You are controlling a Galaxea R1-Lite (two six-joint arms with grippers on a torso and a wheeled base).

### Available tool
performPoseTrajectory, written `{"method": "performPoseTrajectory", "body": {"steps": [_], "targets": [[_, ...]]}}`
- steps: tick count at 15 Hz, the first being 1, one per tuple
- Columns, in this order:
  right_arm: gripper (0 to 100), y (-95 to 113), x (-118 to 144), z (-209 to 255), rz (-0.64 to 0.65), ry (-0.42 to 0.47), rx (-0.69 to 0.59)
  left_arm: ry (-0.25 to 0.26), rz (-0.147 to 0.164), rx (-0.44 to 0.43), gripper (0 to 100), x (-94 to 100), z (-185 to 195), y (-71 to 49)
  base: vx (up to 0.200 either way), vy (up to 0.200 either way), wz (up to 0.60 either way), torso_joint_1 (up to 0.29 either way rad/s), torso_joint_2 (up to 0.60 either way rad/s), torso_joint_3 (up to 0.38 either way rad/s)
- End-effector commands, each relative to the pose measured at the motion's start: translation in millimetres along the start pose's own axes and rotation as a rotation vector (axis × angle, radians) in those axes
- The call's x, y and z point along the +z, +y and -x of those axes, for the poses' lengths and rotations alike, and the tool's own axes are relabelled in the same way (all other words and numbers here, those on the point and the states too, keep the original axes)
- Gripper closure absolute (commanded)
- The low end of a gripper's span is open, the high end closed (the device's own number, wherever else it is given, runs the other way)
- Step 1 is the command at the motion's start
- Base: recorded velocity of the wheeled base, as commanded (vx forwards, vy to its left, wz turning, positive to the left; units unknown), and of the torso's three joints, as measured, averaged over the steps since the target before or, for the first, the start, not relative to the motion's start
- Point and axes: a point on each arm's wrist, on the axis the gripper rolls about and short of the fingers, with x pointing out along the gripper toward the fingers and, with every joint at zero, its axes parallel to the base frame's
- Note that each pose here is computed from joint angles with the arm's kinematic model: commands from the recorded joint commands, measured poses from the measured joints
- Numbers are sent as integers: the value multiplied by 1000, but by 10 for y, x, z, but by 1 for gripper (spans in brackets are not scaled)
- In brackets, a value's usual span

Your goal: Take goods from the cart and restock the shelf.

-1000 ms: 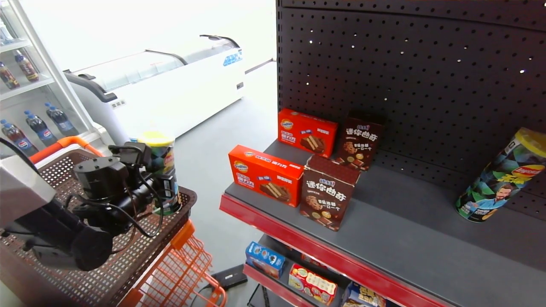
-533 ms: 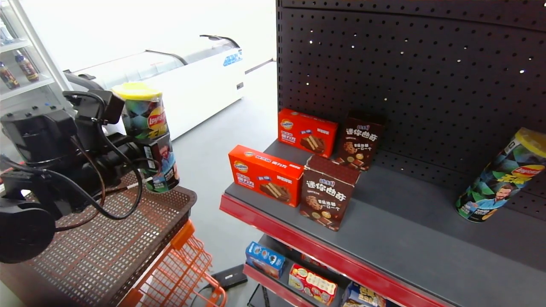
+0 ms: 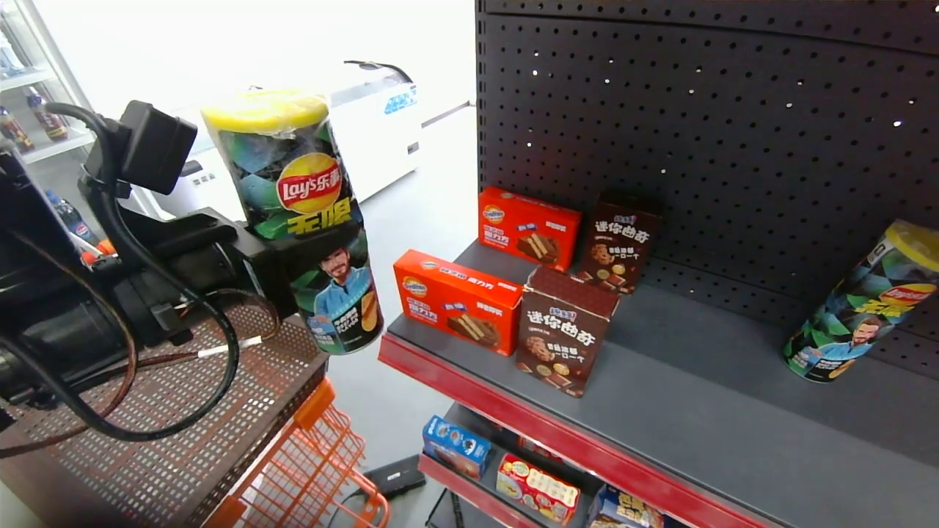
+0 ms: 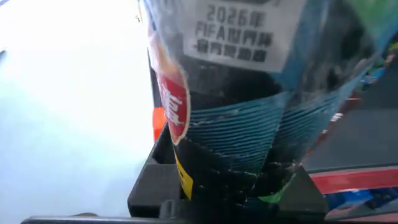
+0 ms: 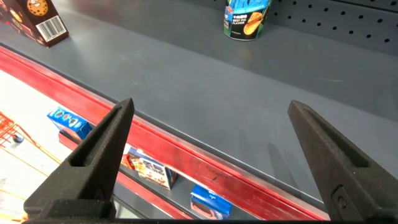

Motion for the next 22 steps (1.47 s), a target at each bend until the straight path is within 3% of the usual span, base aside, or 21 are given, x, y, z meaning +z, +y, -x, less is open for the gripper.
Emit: {"method": "performPoseTrajectory", "body": {"steps": [1,8,11,12,15,17,19,22], "targets": [[0,0,1,0,0,-1,0,-21,-2,-38,100,57,88,-123,0,0,0,0,0,0],[0,0,1,0,0,-1,0,0,6,-136,100,-36,115,-256,0,0,0,0,0,0],[0,0,1,0,0,-1,0,-3,15,-195,100,-14,208,-407,0,0,0,0,0,0],[0,0,1,0,0,-1,0,23,24,-191,100,-1,200,-396,0,0,0,0,0,0],[0,0,1,0,0,-1,0,191,67,-216,100,-34,176,-447,0,0,0,0,0,0],[0,0,1,0,0,-1,0,162,27,-255,100,-64,106,-503,0,0,0,0,0,0],[0,0,1,0,3,-1,0,137,23,-343,100,-40,37,-592,0,0,0,0,0,0],[0,0,1,-1,1,1,0,132,26,-365,100,-31,62,-606,0,0,0,0,0,0]]}}
